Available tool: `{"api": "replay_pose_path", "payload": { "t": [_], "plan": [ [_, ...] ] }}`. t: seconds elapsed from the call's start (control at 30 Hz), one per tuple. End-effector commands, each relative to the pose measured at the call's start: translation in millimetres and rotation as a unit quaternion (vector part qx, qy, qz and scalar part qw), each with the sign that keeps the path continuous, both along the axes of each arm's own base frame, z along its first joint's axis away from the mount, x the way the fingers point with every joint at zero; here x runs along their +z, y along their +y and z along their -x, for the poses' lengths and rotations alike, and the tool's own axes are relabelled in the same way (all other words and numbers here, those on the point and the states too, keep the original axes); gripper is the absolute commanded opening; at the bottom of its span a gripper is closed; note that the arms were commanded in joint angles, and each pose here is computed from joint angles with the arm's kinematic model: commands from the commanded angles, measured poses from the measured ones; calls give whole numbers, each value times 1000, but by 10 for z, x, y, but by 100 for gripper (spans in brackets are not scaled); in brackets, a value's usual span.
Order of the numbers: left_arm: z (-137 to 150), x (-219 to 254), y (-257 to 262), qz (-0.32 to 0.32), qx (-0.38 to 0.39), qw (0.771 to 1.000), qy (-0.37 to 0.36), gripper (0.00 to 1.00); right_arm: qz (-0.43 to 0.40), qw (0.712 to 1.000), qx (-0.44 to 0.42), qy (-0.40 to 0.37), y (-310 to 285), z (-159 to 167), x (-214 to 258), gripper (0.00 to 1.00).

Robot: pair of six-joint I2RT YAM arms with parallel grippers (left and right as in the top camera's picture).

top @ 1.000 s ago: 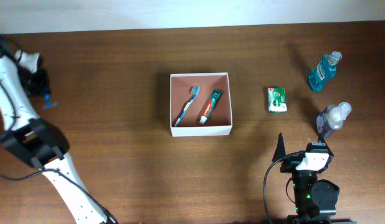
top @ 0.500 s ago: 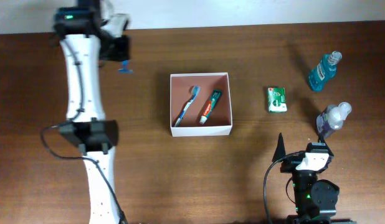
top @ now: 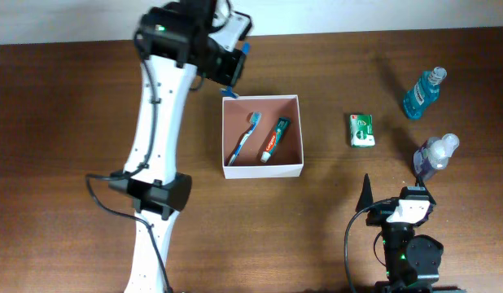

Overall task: Pack container
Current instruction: 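Carry the razor right and lower it into the pink box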

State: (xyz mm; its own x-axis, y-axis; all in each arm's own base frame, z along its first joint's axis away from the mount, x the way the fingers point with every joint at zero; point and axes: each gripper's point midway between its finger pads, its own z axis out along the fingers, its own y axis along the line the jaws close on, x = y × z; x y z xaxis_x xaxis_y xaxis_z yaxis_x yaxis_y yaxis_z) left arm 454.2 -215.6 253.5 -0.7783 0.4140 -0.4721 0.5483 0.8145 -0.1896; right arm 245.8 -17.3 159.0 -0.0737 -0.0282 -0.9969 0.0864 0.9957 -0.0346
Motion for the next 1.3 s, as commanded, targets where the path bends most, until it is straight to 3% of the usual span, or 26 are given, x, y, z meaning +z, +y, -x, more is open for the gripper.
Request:
{"api": "replay_pose_path", "payload": {
  "t": [0.0,0.2,0.4,0.7,1.27],
  "plan": [
    [169,-149,-201,-6,-18,999,37,1,0,1000,3,3,17,1,-28,98],
    [420,-588,-418,-38,-45,992,111,1,0,1000,3,3,17,1,-28,98],
    [497,-982,-534,-58,-58,986,148,1,-1,1000,3,3,17,1,-28,98],
    [583,-1491,-478,-104,-58,976,185,1,0,1000,3,3,17,1,-28,98],
    [548,-1907,-523,-100,-27,975,198,1,0,1000,3,3,17,1,-28,98]
  ]
}}
